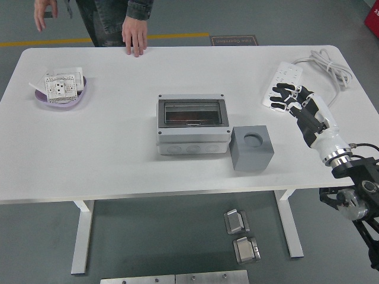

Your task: Pick up the cylinder from the cube,place it in the box,flap close box

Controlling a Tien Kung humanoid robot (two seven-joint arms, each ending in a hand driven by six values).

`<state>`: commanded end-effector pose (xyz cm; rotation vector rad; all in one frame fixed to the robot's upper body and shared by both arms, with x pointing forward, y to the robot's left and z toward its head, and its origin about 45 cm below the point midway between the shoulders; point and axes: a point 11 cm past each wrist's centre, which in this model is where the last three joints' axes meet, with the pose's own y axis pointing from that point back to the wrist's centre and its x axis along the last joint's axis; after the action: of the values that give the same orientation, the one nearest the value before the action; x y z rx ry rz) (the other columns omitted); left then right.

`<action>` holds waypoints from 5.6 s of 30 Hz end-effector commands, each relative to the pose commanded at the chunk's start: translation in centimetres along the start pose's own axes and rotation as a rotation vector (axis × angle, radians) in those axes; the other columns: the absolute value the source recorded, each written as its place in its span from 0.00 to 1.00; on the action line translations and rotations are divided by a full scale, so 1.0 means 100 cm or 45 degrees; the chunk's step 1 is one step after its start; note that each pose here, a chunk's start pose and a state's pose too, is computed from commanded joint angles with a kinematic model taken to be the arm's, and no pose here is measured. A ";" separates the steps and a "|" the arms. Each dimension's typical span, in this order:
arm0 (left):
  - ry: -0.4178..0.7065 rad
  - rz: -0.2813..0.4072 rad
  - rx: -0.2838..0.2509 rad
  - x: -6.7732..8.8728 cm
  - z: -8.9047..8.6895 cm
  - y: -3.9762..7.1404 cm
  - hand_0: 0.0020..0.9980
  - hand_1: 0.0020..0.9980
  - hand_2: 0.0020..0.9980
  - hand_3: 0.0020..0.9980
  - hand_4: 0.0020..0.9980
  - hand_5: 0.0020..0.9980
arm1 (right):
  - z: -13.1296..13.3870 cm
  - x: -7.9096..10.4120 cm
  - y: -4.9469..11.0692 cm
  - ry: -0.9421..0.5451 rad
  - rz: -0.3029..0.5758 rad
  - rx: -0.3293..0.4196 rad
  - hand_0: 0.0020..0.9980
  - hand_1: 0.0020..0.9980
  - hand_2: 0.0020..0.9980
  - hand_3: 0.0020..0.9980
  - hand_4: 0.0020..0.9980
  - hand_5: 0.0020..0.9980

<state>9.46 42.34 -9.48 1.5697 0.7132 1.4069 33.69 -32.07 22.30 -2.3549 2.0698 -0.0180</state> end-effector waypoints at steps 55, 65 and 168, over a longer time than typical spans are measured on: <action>0.010 0.005 0.019 0.002 -0.006 -0.001 0.62 0.63 0.59 0.68 0.71 0.26 | -0.047 0.043 0.008 -0.248 -0.114 0.049 0.78 0.60 0.67 0.70 0.78 0.59; 0.003 0.011 0.016 0.004 -0.005 -0.001 0.62 0.63 0.59 0.68 0.71 0.26 | -0.053 0.008 0.005 -0.715 -0.341 0.159 0.68 0.50 0.62 0.57 0.77 0.60; 0.017 0.001 0.025 0.005 -0.009 -0.002 0.62 0.63 0.60 0.68 0.71 0.26 | -0.027 0.009 -0.014 0.251 0.152 0.071 0.72 0.67 0.71 0.72 0.72 0.53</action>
<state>8.71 43.05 -9.44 1.5777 0.7365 1.4162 35.21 -32.82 24.99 -2.2770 2.2584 -0.3148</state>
